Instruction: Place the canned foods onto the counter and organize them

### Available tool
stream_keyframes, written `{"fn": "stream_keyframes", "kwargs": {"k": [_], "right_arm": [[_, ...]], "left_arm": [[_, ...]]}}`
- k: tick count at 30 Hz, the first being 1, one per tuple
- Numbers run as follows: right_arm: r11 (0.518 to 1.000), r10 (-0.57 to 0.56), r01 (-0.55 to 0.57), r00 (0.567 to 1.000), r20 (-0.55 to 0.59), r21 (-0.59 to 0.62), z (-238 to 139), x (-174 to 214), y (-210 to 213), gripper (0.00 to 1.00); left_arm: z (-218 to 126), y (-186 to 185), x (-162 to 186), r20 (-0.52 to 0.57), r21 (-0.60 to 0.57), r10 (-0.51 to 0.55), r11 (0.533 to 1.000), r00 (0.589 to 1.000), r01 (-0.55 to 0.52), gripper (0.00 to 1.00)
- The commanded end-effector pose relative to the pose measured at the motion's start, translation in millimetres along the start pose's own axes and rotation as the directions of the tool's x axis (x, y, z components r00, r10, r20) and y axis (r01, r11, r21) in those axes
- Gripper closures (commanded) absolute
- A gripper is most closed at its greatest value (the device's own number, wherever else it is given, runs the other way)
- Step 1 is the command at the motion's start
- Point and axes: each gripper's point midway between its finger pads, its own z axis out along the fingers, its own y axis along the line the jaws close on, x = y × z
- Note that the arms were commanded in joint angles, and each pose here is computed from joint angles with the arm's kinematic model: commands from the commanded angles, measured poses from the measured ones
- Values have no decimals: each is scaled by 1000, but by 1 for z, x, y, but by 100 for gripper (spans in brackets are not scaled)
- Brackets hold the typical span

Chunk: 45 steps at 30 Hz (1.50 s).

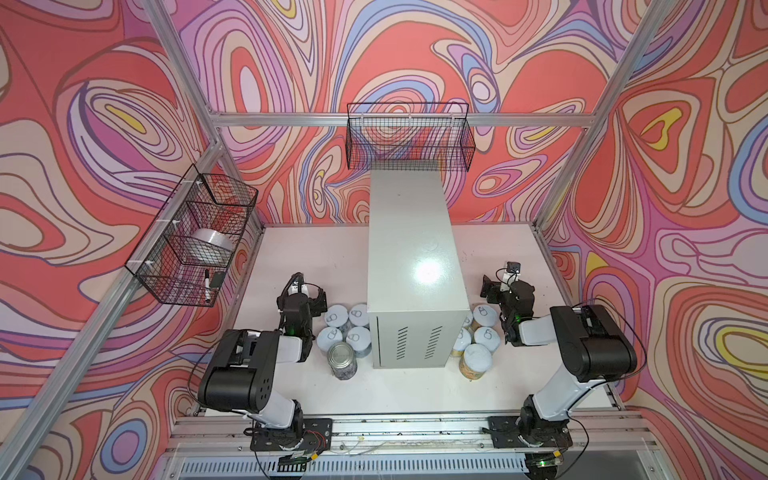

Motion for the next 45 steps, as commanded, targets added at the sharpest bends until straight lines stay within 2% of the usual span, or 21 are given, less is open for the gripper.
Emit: {"fn": "stream_keyframes", "kwargs": {"k": [1, 9, 45], "right_arm": [[1000, 8, -8, 1000, 13, -6, -1, -3, 0, 2], [1000, 8, -8, 1000, 11, -9, -1, -2, 0, 2], [1000, 12, -11, 1000, 9, -13, -1, -2, 1, 2]], "left_arm": [[3, -1, -5, 9, 12, -10, 1000, 1000, 10, 0], [3, -2, -4, 3, 64, -38, 997, 999, 37, 0], [4, -2, -4, 1, 69, -40, 997, 999, 40, 0]]}}
